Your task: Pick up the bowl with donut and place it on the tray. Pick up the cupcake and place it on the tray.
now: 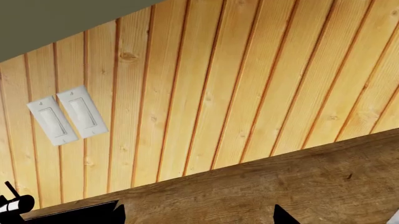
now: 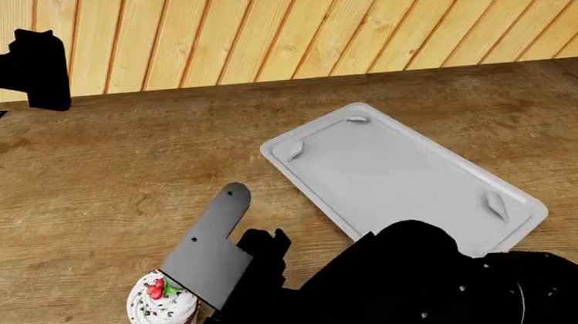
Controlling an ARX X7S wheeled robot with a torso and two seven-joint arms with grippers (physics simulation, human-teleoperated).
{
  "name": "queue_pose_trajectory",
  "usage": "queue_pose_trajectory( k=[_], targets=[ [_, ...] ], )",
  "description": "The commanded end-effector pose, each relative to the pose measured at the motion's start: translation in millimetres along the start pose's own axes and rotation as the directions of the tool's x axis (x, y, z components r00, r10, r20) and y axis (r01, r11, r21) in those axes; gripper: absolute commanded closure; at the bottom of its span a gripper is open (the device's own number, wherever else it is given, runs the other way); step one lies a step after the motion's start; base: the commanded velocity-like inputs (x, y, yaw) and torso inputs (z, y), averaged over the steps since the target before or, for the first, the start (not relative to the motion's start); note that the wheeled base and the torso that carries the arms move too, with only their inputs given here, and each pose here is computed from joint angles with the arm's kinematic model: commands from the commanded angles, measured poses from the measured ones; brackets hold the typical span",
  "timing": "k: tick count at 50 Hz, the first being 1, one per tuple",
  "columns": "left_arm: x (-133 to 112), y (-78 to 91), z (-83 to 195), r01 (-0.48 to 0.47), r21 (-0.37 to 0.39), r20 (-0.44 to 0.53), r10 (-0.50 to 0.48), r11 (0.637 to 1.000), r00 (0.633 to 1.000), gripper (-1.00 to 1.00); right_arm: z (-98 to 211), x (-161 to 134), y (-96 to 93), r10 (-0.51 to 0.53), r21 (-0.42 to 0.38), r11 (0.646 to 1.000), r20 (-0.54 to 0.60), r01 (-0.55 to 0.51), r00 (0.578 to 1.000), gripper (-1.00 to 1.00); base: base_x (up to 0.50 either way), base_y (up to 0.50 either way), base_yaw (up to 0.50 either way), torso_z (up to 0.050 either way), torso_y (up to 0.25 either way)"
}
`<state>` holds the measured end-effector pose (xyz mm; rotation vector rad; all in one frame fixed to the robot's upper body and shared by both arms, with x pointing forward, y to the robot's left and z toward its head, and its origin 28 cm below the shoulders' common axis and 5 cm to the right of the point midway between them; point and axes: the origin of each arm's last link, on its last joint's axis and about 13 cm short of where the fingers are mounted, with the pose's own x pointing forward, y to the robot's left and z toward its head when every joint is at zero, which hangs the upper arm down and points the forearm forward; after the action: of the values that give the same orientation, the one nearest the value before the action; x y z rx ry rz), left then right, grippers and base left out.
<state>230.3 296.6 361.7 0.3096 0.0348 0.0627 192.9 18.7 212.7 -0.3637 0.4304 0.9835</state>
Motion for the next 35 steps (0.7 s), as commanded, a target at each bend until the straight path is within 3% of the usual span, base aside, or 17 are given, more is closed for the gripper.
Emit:
queue_pose_trajectory(
  k=[1, 16, 26, 27, 35],
  targets=[
    [0.1, 0.8, -3.1, -0.002, -0.005, -0.006, 0.002, 1.000, 1.000, -1.00, 1.3, 4.7, 1.4, 0.019, -0.015, 1.000, -0.010, -0.019, 1.000, -1.00, 0.00, 0.00, 0.00, 0.000, 0.000],
    [-0.7, 1.4, -5.0, -0.006, -0.007, -0.011, 0.006, 1.000, 1.000, -1.00, 0.8, 17.9, -10.5, -0.016, 0.023, 1.000, -0.017, 0.016, 1.000, -1.00, 0.00, 0.00, 0.00, 0.000, 0.000],
    [0.8, 1.3, -6.4, -0.005, -0.009, -0.011, 0.005, 1.000, 1.000, -1.00, 1.5, 25.1, -5.7, 0.034, 0.017, 0.999, -0.018, -0.034, 0.999, -1.00, 0.00, 0.00, 0.00, 0.000, 0.000],
    [0.7, 1.1, -6.4, -0.004, -0.010, -0.010, 0.004, 1.000, 1.000, -1.00, 2.2, 25.3, -5.8, 0.036, 0.032, 0.999, -0.008, -0.036, 0.999, 1.00, 0.00, 0.00, 0.00, 0.000, 0.000],
    [-1.2, 2.7, -5.1, -0.010, -0.013, -0.008, 0.010, 1.000, 1.000, -1.00, 4.6, 18.4, -4.7, 0.010, -0.013, 1.000, 0.007, -0.010, 1.000, 1.00, 0.00, 0.00, 0.00, 0.000, 0.000]
  ],
)
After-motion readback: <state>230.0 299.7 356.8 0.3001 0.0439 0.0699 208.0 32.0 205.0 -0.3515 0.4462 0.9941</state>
